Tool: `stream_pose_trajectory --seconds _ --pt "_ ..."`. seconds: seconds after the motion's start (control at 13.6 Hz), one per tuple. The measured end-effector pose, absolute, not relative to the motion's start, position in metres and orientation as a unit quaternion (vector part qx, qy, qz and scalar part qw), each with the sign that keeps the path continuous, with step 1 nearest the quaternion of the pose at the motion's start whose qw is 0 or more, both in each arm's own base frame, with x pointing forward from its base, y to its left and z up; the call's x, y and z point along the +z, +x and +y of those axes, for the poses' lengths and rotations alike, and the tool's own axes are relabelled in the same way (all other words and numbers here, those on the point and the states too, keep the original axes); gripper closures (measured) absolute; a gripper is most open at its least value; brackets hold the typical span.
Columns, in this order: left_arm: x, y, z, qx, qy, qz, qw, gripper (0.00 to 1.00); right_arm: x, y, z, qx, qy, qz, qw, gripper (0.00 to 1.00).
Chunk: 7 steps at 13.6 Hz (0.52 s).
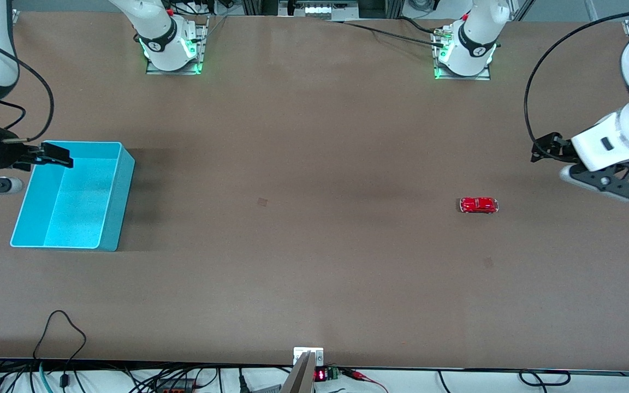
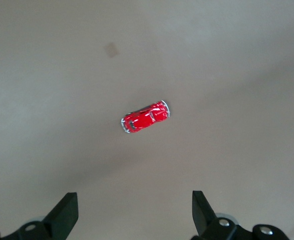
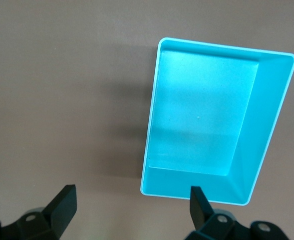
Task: Wind red beetle toy and store in blue box
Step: 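Reach the left gripper down over the red beetle toy car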
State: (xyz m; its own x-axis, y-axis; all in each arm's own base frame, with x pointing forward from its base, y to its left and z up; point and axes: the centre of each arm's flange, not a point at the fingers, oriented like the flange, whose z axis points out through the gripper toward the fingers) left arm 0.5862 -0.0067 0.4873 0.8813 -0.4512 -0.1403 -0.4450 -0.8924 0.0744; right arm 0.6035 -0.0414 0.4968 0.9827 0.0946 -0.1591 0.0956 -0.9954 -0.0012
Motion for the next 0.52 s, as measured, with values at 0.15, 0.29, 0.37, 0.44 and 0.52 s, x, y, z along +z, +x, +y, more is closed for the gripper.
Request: stream_pose_trajectory --seconds 0.15,0.29,0.37,0.44,0.52 --pt "0.45 0.584 -0.012 -0.09 0.941 -0.323 0.032 0.0 0.499 0.603 -0.04 -0.078 0.996 0.049 0.003 0.0" --pt "0.41 0.586 -0.008 -0.086 0.903 -0.418 0.042 0.0 0.501 0.602 -0.038 -0.077 0.996 0.051 0.004 0.0" --pt "0.391 0.587 -0.005 -0.08 0.881 -0.464 0.044 0.0 0.501 0.602 -0.038 -0.081 0.995 0.051 0.004 0.0" --pt "0.373 0.588 -0.003 -0.077 0.856 -0.51 0.045 0.0 0.5 0.601 -0.038 -0.084 0.995 0.051 0.004 0.0" --pt "0.356 0.586 -0.001 -0.075 0.83 -0.551 0.047 0.0 0.499 0.6 -0.039 -0.086 0.995 0.05 0.004 0.0"
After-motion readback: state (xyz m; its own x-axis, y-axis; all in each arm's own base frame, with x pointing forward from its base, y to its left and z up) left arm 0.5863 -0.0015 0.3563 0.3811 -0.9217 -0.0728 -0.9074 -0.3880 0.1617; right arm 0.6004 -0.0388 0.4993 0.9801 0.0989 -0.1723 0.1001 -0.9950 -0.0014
